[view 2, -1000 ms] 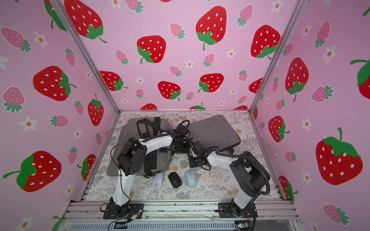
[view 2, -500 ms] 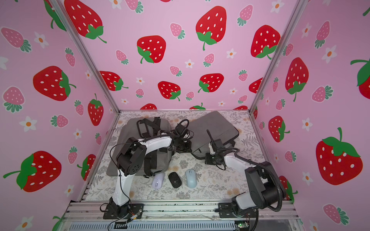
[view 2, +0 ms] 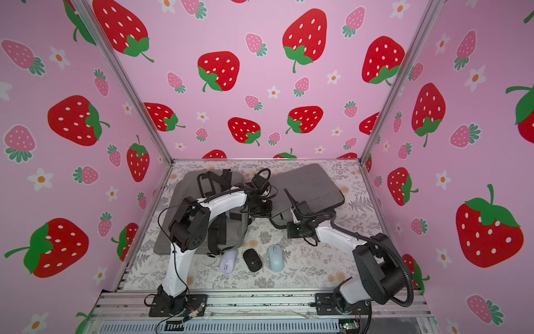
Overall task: Put the mouse into the laptop bag
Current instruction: Unzip the zipper on the zippered laptop bag.
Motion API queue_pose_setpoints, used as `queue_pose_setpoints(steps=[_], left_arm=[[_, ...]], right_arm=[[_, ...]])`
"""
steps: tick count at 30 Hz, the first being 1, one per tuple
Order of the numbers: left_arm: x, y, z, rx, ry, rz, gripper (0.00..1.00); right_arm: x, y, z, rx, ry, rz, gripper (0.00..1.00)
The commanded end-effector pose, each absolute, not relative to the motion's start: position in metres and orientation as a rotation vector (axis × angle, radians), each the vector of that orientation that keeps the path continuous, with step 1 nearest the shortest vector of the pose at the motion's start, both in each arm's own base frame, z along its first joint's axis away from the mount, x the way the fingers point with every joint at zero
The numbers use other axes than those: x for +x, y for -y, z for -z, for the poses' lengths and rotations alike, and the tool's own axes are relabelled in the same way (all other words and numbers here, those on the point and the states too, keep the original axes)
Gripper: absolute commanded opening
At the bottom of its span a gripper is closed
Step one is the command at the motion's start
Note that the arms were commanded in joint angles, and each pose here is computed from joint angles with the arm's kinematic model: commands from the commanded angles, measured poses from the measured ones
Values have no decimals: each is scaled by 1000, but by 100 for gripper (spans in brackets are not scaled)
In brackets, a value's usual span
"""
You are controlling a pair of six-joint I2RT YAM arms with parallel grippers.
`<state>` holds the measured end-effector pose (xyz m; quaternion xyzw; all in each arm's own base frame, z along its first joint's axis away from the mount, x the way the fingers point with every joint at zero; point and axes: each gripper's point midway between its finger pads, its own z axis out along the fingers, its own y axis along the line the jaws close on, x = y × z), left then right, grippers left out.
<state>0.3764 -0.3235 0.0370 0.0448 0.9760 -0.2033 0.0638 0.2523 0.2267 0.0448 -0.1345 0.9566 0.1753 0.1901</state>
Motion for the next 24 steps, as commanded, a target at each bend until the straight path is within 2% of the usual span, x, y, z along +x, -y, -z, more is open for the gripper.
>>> queue_pose_setpoints(steps=[1,3,6,10,15,18,23,24], left_arm=[[388,303,-56,116,-2899,486,48],[377,299,-61,112,-2906,484,58],[355,293,-59,100,-2940,465,65],[325,293,-45,88,-2994,452,66],[313,315,-33,85,-3004,538,61],[316,326,-27,99,-3012,547,49],[324,329,-25,96,-3002,536,1],[325,328,-27,96,-2997,530,0]], right_arm=[[236,-240,-26,-340,-2781,-545,0],[242,-248,-22,-343,-2784,-562,0],[250,-258,-22,-370,-2767,-581,0],[261,-267,-28,-402,-2739,-595,0],[264,-270,-30,-408,-2730,-610,0],[262,-268,-29,-401,-2740,-614,0],[255,-247,-23,-354,-2777,-568,0],[254,-239,-21,-330,-2791,-550,0]])
